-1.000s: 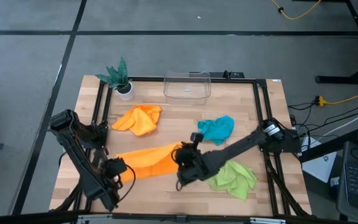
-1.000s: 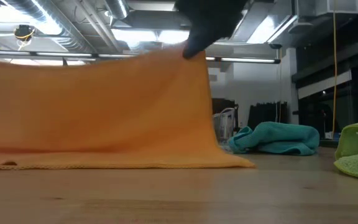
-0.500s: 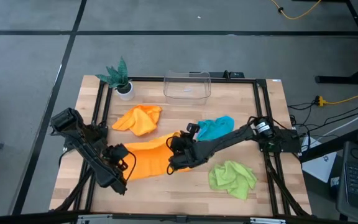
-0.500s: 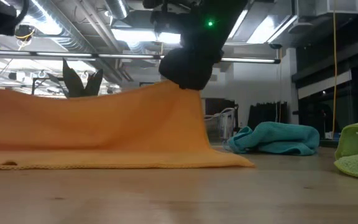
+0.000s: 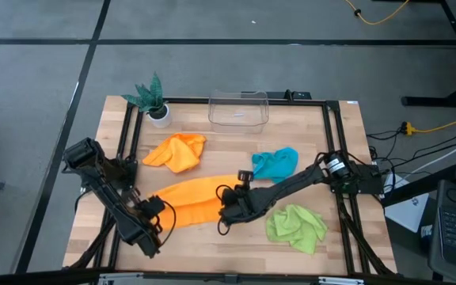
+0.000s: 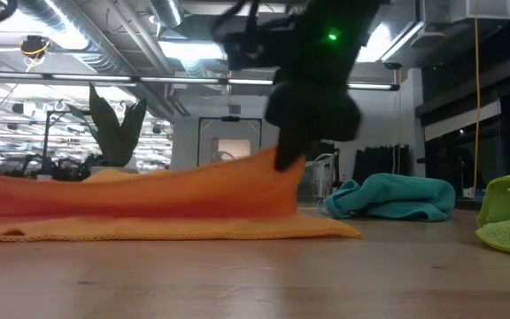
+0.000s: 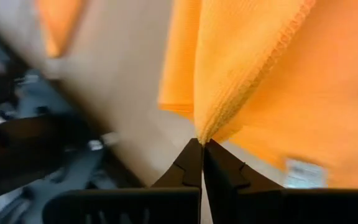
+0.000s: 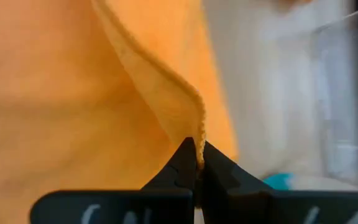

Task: Fold microfiber towels
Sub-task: Fold the bottom orange microfiber towel

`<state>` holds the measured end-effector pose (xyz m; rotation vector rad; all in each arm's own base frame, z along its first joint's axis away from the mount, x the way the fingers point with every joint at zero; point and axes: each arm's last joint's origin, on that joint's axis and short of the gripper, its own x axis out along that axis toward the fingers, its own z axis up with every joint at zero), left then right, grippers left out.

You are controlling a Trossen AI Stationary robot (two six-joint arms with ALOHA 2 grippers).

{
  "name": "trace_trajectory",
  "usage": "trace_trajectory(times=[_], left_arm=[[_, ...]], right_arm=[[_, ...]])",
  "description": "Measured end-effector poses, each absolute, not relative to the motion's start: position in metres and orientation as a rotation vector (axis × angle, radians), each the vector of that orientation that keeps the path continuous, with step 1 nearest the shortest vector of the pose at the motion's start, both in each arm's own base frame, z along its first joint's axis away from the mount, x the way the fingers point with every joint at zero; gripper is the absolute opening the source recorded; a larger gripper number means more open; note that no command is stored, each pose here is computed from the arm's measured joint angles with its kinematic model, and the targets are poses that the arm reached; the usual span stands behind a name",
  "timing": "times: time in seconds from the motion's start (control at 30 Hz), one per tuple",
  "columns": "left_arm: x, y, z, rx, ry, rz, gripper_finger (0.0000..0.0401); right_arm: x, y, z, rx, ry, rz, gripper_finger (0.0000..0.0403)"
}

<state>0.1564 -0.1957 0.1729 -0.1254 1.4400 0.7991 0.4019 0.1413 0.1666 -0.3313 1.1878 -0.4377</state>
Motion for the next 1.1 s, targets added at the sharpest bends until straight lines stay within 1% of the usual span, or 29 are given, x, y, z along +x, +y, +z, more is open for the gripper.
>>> trace_trajectory(times=[0.13, 0.33, 0.47, 0.57, 0.67, 0.77, 1.0, 1.1], left_arm=[[0.156, -0.201, 0.171, -0.142, 1.452, 0.745, 0.0], [0.155, -0.203, 0.171, -0.173, 1.507, 0.726, 0.0], [0.158, -0.207, 0.169, -0.198, 1.504, 0.666, 0.0], [0.161, -0.211, 0.168, -0.214, 1.498, 0.616, 0.0], [0.161, -0.211, 0.168, -0.222, 1.494, 0.618, 0.0003], [0.161, -0.211, 0.168, -0.222, 1.497, 0.619, 0.002], [0.159, -0.212, 0.168, -0.244, 1.55, 0.616, 0.0087], [0.158, -0.212, 0.169, -0.237, 1.599, 0.571, 0.0111]], right_arm=[[0.396, 0.148, 0.158, -0.285, 1.245, -0.362, 0.0006], [0.393, 0.16, 0.158, -0.247, 1.269, -0.274, 0.0006], [0.392, 0.164, 0.158, -0.244, 1.275, -0.256, 0.0006], [0.391, 0.166, 0.158, -0.245, 1.273, -0.253, 0.0014], [0.391, 0.167, 0.158, -0.232, 1.278, -0.24, 0.0032], [0.391, 0.168, 0.157, -0.194, 1.301, -0.198, 0.0059], [0.39, 0.17, 0.157, -0.156, 1.332, -0.147, 0.0134], [0.388, 0.171, 0.157, -0.136, 1.388, -0.059, 0.0155]])
